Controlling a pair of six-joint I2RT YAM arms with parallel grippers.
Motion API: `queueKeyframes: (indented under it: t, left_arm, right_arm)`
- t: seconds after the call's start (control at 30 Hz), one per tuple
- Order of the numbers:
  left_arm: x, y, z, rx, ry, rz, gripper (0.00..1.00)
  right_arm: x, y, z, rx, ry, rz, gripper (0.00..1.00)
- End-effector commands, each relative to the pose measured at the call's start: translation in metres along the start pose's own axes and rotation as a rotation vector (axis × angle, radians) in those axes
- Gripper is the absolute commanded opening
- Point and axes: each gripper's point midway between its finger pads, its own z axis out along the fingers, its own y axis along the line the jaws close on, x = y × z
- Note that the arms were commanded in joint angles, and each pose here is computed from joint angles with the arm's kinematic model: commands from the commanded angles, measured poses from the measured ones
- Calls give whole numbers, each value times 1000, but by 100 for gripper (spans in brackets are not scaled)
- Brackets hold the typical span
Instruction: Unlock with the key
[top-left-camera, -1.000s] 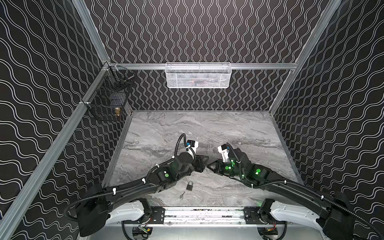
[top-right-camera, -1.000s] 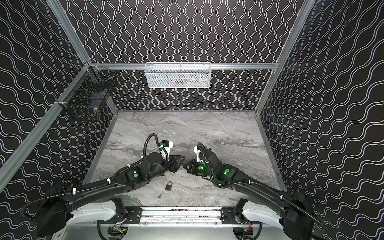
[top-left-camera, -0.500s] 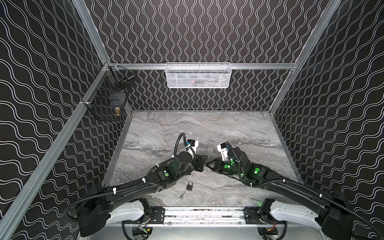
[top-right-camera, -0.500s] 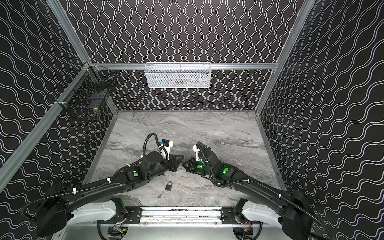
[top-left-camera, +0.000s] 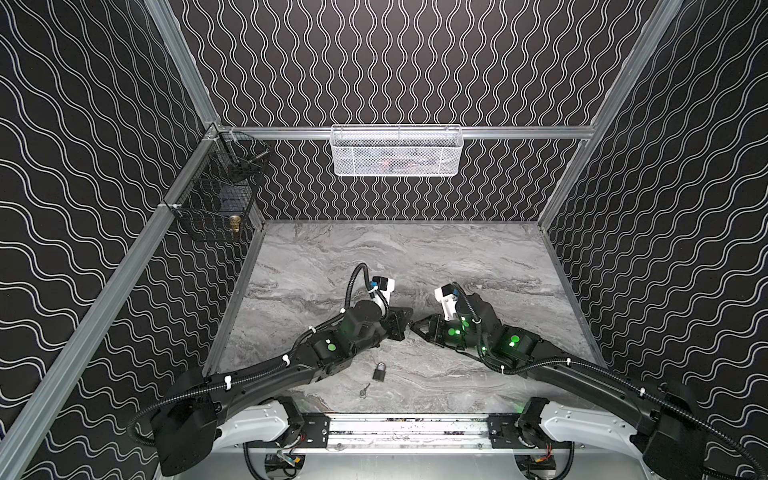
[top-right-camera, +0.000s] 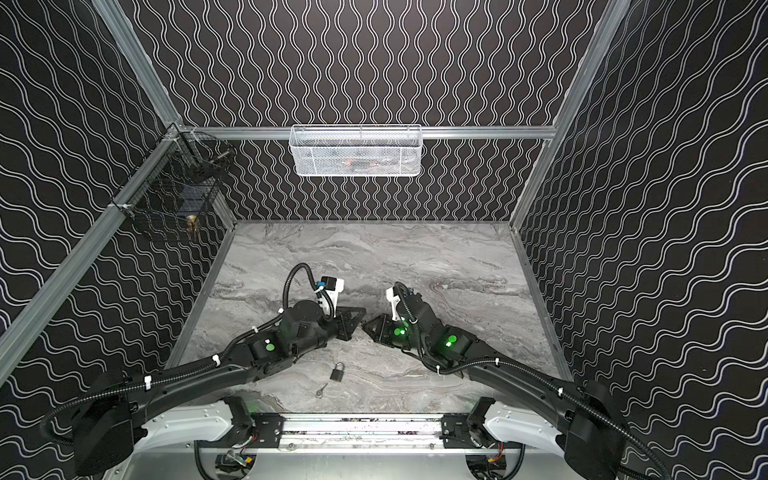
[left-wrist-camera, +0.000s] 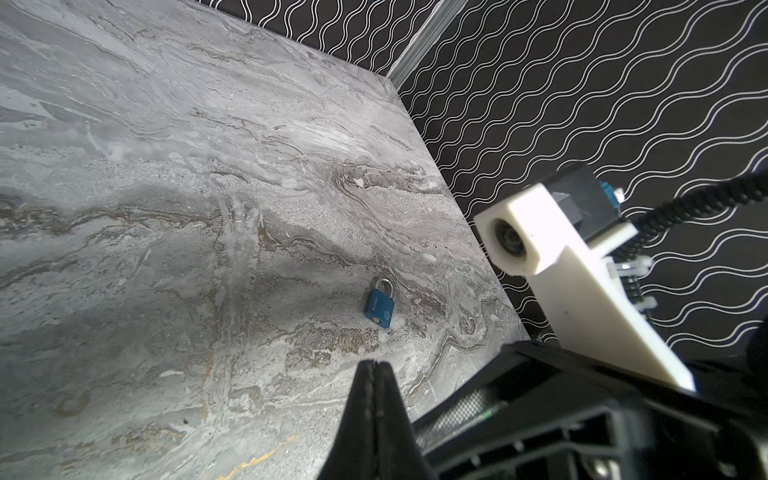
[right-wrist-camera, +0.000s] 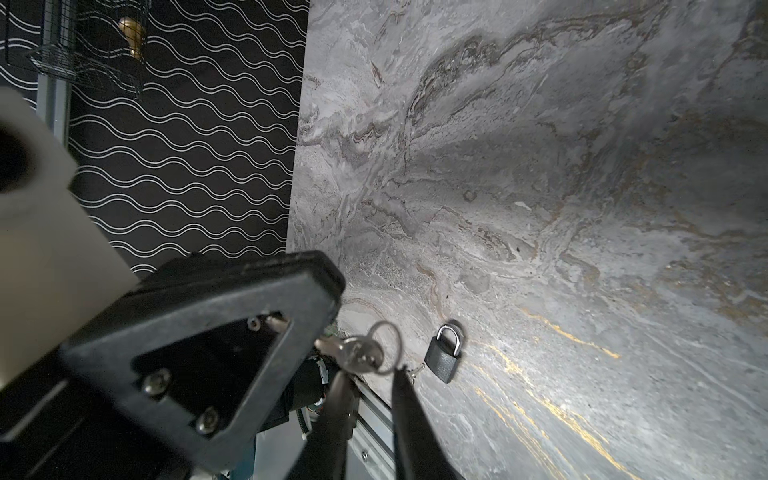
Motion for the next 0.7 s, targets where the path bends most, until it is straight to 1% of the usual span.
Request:
queueKeyframes:
  t: [0.0, 0.1, 0.13, 0.2, 0.23, 0.4, 0.47, 0.57, 0.67]
  left_arm:
    - [-13, -10, -2, 60, -21, 42, 0]
    - [-22, -10, -4, 97, -12, 76, 0]
    - [-26, -12, -5, 121, -13, 91, 0]
    - [-32, -17, -7, 163, -7, 126, 0]
    - [-36, -19, -8, 180, -2, 141, 0]
    - [-47, -30, -13, 250, 12, 204, 0]
    - [-50, -36, -15, 281, 15, 213, 0]
    - [-53, -43, -16, 315, 30, 220, 0]
    - [-57, -50, -19, 349, 26, 222, 0]
  right_arm:
    - [-11, 10, -6, -18, -50, -42, 36]
    - [-15, 12, -15, -5, -69, -96, 55]
    - [-18, 15, -19, -7, -78, -120, 60]
    - [-19, 18, -25, -19, -86, -162, 62]
    - [-20, 21, -29, -35, -84, -189, 67]
    - [-19, 39, -38, -160, -23, -320, 68]
    - [-24, 39, -40, -185, -9, -330, 68]
    - [-32, 38, -48, -276, -7, -336, 66]
    - [-35, 44, -58, -408, -40, -378, 63]
